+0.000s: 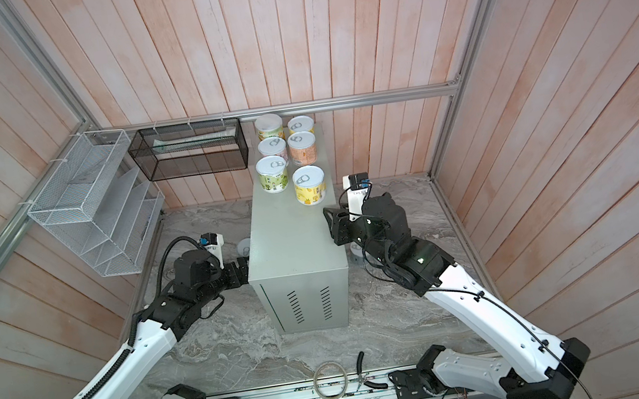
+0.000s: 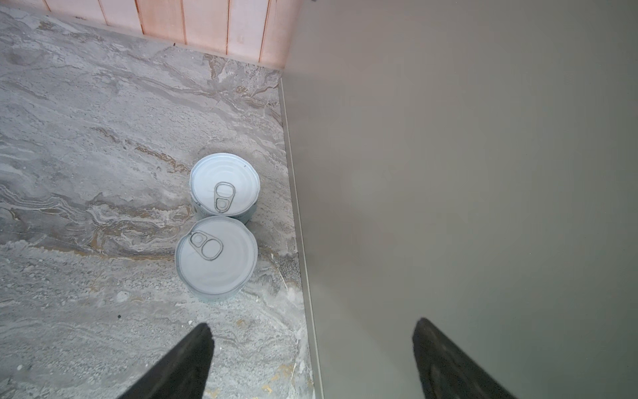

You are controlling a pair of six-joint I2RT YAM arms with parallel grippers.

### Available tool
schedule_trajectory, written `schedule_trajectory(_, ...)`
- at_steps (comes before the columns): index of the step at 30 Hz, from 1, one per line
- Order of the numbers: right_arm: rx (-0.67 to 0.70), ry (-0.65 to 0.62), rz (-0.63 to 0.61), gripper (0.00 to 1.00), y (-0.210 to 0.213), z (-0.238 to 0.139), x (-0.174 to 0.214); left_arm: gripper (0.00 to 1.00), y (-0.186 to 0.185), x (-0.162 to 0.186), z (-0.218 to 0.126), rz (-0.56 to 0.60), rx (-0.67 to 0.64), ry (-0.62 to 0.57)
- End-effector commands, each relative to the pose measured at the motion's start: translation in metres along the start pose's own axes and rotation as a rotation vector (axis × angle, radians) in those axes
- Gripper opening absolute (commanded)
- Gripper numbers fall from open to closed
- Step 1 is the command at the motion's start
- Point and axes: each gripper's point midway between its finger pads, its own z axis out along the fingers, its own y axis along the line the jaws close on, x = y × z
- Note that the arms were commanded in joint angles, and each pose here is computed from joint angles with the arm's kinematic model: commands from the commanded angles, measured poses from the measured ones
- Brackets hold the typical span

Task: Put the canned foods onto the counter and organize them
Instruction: 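Withdraw the open right gripper from the yellow-labelled can toward the robot, then push the yellow-labelled can toward the other cans with the right gripper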

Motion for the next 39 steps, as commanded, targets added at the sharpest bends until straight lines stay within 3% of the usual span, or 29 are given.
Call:
schedule_trajectory(1,-0.048,-0.051,0.007,0.48,0.014,0.001,-0.02,0.93,-0.002,0.001,0.003,-0.002,0.023,0.0)
schedule_trajectory(39,-0.032,-0.067,-0.039,0.52,0.011,0.079,-0.027,0.93,0.004,0.018,0.019,0.009,0.013,0.051)
